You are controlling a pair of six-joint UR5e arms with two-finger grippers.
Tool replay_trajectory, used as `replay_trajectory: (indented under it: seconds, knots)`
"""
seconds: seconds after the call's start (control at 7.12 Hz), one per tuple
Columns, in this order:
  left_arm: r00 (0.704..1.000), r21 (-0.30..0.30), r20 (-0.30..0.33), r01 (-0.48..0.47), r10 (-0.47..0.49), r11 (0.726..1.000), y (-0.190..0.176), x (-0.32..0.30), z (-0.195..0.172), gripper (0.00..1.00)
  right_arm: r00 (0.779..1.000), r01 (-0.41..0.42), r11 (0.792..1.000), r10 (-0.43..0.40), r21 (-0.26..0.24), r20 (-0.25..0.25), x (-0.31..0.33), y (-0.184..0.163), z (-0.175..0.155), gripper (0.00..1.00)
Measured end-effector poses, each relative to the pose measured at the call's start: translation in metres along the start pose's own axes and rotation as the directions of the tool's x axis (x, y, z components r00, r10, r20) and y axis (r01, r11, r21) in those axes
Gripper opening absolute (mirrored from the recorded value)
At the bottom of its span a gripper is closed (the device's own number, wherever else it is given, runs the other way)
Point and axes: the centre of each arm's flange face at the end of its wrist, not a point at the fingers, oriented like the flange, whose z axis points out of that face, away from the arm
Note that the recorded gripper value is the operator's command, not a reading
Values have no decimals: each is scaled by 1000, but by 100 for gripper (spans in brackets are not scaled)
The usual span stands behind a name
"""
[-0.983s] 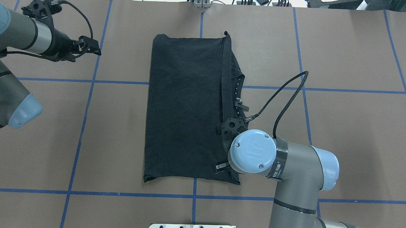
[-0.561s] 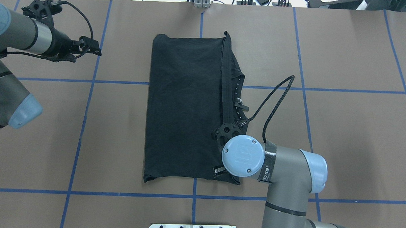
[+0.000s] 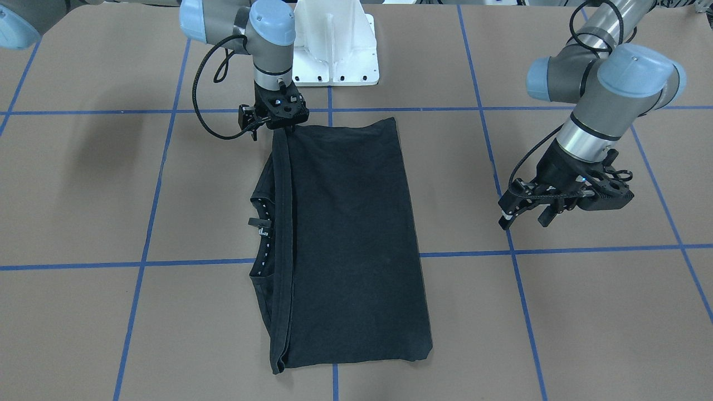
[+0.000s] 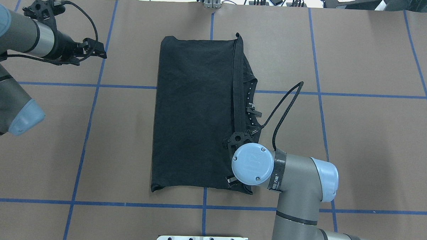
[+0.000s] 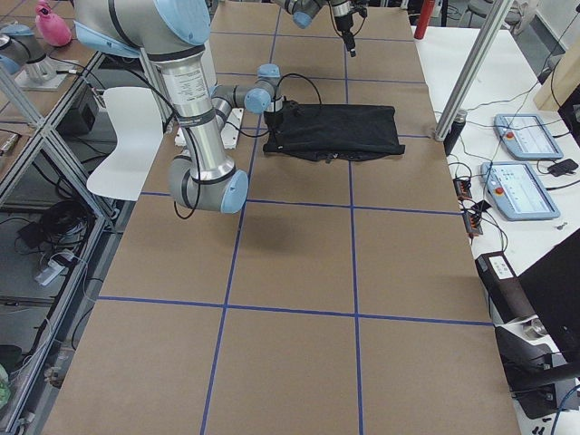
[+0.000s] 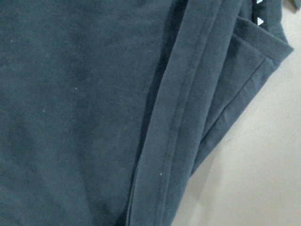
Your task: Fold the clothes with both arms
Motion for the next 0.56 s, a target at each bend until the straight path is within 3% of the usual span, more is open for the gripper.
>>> replay_trajectory:
  seconds: [0.56]
  knots:
    - [1000, -1, -1, -2, 2, 1000, 1, 1, 0, 100, 1000, -2, 1000, 2, -18, -11, 2, 0, 8, 100]
